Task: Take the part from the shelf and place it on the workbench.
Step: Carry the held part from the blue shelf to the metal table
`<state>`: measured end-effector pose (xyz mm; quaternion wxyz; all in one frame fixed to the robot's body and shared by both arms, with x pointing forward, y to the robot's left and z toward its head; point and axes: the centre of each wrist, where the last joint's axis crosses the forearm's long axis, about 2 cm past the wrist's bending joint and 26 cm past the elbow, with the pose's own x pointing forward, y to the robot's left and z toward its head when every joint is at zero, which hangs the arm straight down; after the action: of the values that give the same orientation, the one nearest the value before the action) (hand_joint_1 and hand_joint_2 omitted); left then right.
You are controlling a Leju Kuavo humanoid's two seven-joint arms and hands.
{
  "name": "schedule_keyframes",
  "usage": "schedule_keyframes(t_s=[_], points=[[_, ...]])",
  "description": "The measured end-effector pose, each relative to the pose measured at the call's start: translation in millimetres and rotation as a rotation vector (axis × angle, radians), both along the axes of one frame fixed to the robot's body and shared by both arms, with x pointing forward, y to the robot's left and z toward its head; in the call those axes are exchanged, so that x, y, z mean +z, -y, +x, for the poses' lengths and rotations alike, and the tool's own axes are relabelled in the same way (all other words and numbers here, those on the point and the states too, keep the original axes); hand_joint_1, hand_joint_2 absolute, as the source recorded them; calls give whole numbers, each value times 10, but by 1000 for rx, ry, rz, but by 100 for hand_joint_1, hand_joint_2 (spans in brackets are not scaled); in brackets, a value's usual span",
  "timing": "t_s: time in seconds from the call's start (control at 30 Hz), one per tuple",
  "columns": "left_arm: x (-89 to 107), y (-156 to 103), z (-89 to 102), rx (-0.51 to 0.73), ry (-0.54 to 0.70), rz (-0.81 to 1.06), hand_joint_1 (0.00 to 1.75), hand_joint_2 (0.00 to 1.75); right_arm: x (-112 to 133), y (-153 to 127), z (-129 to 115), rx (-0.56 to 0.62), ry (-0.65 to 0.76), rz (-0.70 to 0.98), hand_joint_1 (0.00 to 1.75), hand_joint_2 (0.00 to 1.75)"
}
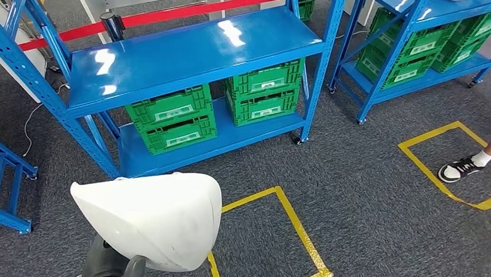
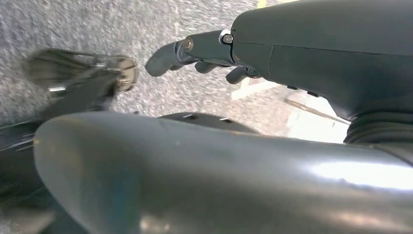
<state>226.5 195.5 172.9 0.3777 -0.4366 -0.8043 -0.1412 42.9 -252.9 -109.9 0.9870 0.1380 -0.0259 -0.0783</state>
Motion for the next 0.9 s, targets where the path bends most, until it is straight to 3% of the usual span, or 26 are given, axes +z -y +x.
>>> schedule_keyframes(t_s=[0.33,0.7,0.9], points=[[-125,-73,2,1,-23,-46,175,175,9,83,116,-20,171,-42,0,0],[-251,-69,-37,39,-50,-25,175,175,-13,154,-36,-64,-42,-11,0,0],[-263,-43,-48,38,-49,-35,175,175,-21,208,-96,-136,-50,-11,0,0]])
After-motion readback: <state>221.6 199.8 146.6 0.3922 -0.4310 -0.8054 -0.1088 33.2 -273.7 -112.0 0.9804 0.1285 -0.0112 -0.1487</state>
